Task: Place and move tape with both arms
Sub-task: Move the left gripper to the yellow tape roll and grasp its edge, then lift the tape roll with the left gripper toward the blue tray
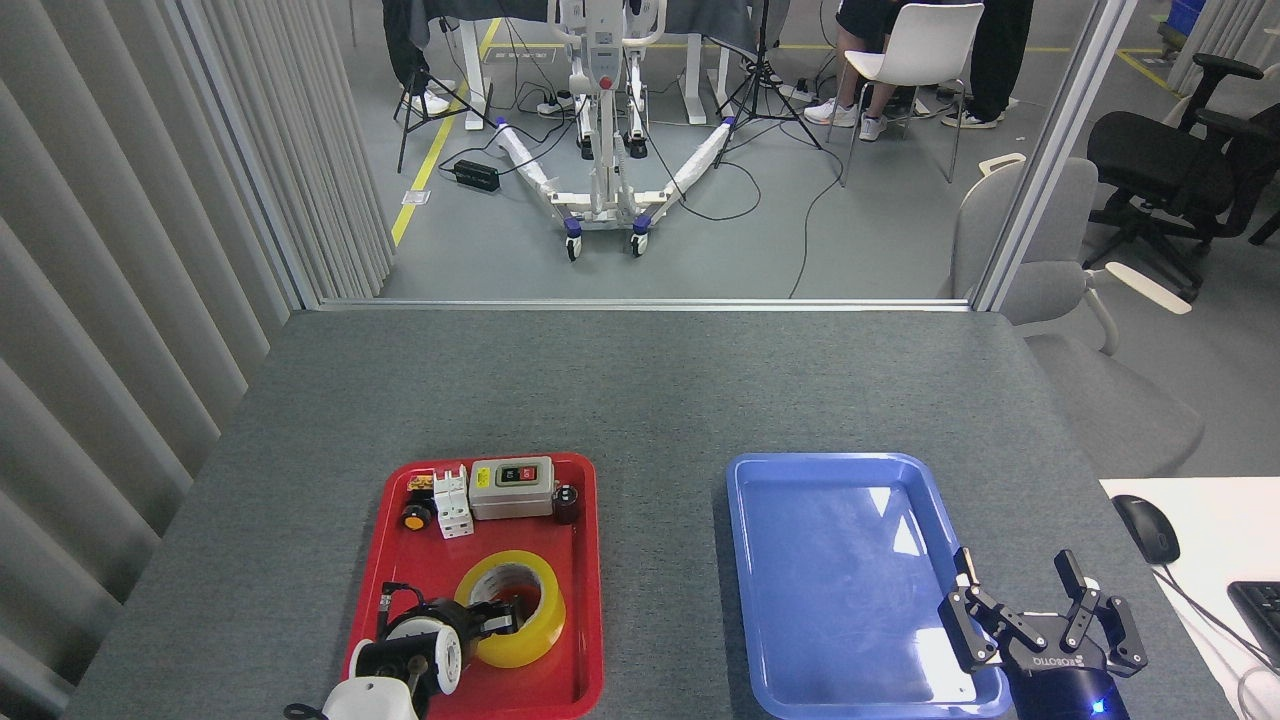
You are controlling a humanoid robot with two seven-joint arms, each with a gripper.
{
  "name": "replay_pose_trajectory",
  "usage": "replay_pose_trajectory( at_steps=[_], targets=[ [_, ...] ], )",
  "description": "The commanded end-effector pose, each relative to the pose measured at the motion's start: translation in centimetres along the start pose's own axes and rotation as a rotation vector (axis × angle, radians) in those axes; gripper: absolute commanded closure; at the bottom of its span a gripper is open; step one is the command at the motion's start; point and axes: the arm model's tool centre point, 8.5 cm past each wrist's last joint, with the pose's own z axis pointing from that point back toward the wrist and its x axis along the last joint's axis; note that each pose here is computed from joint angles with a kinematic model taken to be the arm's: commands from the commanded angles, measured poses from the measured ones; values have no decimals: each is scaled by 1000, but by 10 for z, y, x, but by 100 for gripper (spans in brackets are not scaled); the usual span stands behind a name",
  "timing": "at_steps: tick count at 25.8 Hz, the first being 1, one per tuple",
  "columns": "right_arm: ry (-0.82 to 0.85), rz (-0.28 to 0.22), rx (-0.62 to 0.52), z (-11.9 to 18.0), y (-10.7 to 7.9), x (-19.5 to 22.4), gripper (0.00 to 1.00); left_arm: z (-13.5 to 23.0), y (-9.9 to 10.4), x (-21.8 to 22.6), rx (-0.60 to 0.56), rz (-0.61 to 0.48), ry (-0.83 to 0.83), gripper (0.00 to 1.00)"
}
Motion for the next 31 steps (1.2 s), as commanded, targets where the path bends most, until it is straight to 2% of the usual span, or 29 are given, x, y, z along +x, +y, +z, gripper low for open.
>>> replay_pose_trajectory(
  at_steps=[1,6,11,12,16,19,22,23,24,27,29,31],
  targets=[
    [-1,4,-4,0,-1,-1,0,16,9,16,17,201,-220,100],
    [1,4,-6,-1,-1,-1,0,33,12,21,40,410,-418,100],
    [-2,8,-4,0,-1,-2,0,45,-7,14,6,816,-731,100],
    [-7,13,-7,-1,-2,-2,0,48,-13,16,-8,869,-789,100],
    [-36,34,-11,1,-5,-2,0,64,-22,34,-12,899,-948,100],
    [-93,54,-66,-1,-10,7,0,76,-30,59,-100,952,-1095,100],
    [-180,79,-94,-1,-13,17,0,83,-39,78,-176,916,-1165,100],
    [-210,58,-94,-2,-15,18,0,85,-43,88,-207,895,-1181,100],
    [-248,3,-93,-1,-18,18,0,87,-47,96,-230,879,-1192,100],
    [-435,-201,-78,6,-28,18,0,86,-53,105,-253,866,-1194,100],
    [-559,-275,-44,11,-34,17,0,84,-55,105,-254,865,-1189,100],
    [-654,-317,-11,20,-38,14,0,83,-56,104,-250,862,-1194,100]
  ],
)
